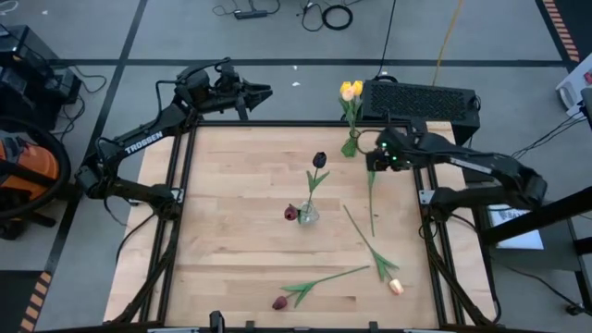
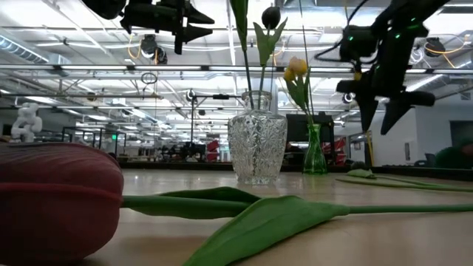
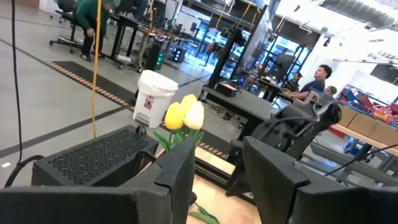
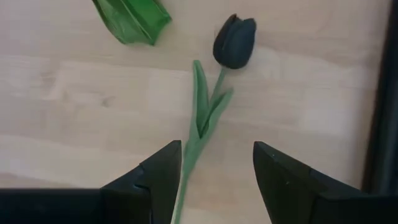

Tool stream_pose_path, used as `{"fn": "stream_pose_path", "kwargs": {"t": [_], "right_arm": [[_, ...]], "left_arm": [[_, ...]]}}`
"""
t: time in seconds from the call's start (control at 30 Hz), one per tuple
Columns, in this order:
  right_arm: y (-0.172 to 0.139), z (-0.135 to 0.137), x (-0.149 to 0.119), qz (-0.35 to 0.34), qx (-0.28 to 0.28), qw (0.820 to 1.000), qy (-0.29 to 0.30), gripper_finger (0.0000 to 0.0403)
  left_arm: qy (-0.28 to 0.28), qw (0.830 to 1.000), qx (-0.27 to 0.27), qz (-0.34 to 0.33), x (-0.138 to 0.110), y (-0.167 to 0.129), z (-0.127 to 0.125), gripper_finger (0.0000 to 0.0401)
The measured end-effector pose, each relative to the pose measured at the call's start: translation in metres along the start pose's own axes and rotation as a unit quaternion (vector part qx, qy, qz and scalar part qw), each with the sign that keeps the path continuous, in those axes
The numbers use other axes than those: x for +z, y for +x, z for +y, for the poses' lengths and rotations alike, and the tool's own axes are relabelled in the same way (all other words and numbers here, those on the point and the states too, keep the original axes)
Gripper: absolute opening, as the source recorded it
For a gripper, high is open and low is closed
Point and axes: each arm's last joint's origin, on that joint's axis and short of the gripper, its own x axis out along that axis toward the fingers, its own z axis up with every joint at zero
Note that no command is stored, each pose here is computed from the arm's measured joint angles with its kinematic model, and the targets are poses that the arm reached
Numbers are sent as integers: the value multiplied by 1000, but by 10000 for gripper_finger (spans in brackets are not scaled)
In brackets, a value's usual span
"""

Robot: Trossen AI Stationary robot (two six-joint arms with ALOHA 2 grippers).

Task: Sort flowers into vase by color
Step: Put the black tulip into the transparent vase

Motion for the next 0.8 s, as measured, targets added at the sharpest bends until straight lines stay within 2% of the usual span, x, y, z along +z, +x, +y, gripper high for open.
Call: {"fn": "stream_pose_path", "kwargs": {"t": [0.33, 0.57, 0.67, 0.73, 0.8], "right_arm": [[41, 22, -8, 53, -61, 996, -27, 192], [64, 35, -9, 54, -63, 996, -35, 192], [74, 35, -10, 64, -82, 994, -32, 192], [82, 36, -11, 73, -95, 992, -32, 192], [89, 37, -12, 80, -105, 991, -34, 192]], "left_arm": [[-6, 1000, 5, 14, -3, 0, 1, 144], [0, 1000, 5, 22, -5, 0, 2, 144], [0, 1000, 5, 22, -5, 0, 1, 144], [2, 1000, -7, 25, -5, 0, 1, 144], [24, 999, -40, 27, -3, -1, -2, 144]]}}
